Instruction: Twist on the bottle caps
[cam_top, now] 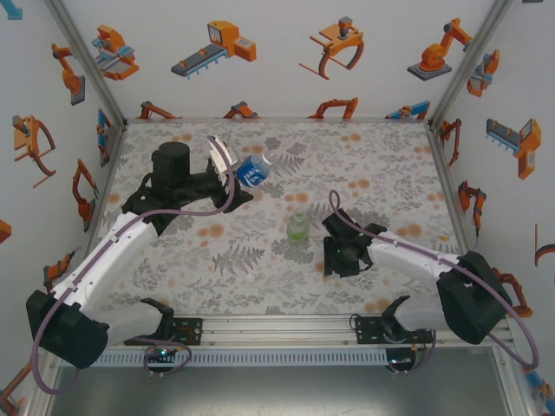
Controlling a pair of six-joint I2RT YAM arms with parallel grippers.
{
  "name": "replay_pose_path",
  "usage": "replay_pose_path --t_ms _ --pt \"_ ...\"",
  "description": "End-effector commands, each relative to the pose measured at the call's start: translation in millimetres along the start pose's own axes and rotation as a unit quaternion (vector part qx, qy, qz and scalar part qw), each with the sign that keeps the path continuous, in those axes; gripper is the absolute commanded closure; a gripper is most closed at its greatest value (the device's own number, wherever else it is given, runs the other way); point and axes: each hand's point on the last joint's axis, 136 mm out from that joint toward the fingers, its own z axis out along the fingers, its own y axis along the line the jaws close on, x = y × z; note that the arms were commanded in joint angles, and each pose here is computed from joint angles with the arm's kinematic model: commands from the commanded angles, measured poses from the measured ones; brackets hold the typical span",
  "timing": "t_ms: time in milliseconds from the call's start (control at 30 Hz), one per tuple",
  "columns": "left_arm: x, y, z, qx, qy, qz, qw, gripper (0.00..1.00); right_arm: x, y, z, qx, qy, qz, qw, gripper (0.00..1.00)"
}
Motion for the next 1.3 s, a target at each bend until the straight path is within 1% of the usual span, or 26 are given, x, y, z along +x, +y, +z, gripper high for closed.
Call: replay_pose_path --t_ms 0,133,233,333,433,567,733,867,1033,1133,1267 --pt "-3 0 -2 -0.002 -0.008 -0.002 1.000 0.70 4 0 2 -0.001 0.004 0.004 1.000 0.58" --pt "-3 0 -2 -0.001 -0.008 -0.002 1.000 0.70 4 -1 0 0.000 0.000 0.006 1.000 0.64" --pt "-2 0 -2 -0.002 -0.005 0.000 1.000 0.69 1 1 -5 -0.006 -0.008 0.009 1.000 0.65" --pt "2 7 -4 -0.024 0.003 0.005 1.000 0.69 -9 2 -15 -0.019 -0.023 0.018 0.999 0.67" --pt "3 10 -5 -0.031 0.003 0.006 0.999 0.69 -26 0 -29 -0.036 -0.042 0.027 0.998 0.69" --pt "4 11 -4 -0.030 0.005 0.005 1.000 0.69 -58 -3 -47 -0.033 -0.068 0.012 0.997 0.70" --pt "3 10 -3 -0.025 0.000 0.000 1.000 0.69 -100 -3 -51 -0.025 -0.074 -0.018 0.997 0.70" --pt "-1 7 -3 -0.015 -0.008 -0.003 1.000 0.69 -138 -1 -45 -0.016 -0.076 -0.039 0.996 0.70" --pt "-4 5 -4 -0.012 -0.013 -0.003 1.000 0.69 -178 4 -27 -0.009 -0.065 -0.064 0.996 0.70" --pt "-6 2 -5 -0.005 -0.019 -0.002 1.000 0.68 -195 2 -15 -0.001 -0.057 -0.073 0.996 0.70" --pt "-4 3 -4 -0.007 -0.017 -0.002 1.000 0.68 -208 1 2 -0.001 -0.047 -0.071 0.996 0.69"
